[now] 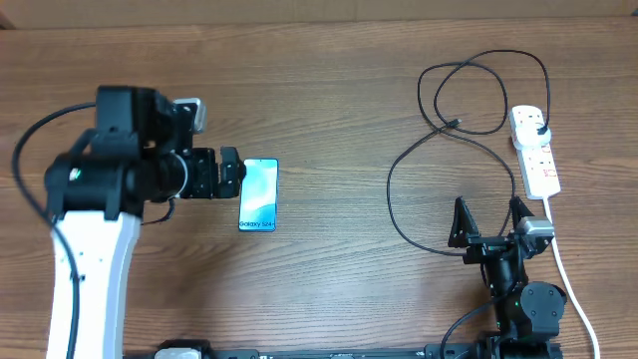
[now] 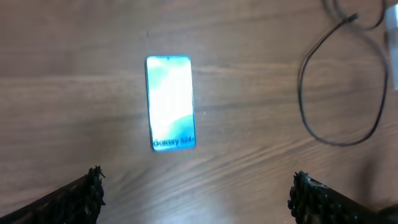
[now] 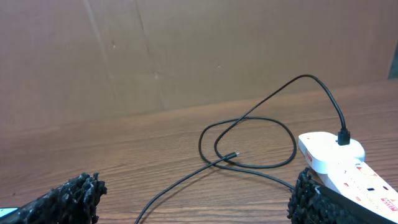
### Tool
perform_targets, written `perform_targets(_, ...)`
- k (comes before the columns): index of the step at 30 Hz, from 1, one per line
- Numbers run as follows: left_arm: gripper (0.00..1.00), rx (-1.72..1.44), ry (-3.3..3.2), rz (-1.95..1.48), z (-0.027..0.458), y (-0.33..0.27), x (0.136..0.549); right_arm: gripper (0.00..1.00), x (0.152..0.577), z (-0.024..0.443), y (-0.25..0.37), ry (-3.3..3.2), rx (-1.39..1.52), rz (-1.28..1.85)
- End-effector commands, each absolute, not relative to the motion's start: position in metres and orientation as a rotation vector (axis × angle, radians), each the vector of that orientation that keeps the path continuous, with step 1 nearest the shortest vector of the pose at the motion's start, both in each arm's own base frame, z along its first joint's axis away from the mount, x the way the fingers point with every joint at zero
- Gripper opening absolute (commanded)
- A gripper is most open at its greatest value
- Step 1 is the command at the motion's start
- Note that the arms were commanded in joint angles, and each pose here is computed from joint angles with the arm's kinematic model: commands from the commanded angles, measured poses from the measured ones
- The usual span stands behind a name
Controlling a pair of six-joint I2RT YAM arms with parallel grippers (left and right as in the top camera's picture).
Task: Plug charger to phone and switch on socket
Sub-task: 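Move the left gripper over the smartphone and lower toward it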
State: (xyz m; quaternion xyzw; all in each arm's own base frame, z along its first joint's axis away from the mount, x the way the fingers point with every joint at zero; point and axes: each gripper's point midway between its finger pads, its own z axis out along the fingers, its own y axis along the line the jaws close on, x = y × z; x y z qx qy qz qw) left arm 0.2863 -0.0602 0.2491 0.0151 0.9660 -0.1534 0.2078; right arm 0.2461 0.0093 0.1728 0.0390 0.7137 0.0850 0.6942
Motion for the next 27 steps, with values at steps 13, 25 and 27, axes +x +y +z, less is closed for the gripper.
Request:
perform_targets(13,1.00,0.026,3.027,-0.443,0.162,-0.090,0.310,1.00,0.246,0.171,0.009,1.590,0.090,0.192)
perform_targets(25,1.00,-0.013,3.263,-0.285,0.090,-0.077,0.313,1.00,0.246,0.171,0.009,1.590,0.090,0.192)
perform_targets(27,1.00,-0.015,3.279,-0.280,0.083,-0.076,0.314,1.00,0.246,0.171,0.009,1.590,0.090,0.192)
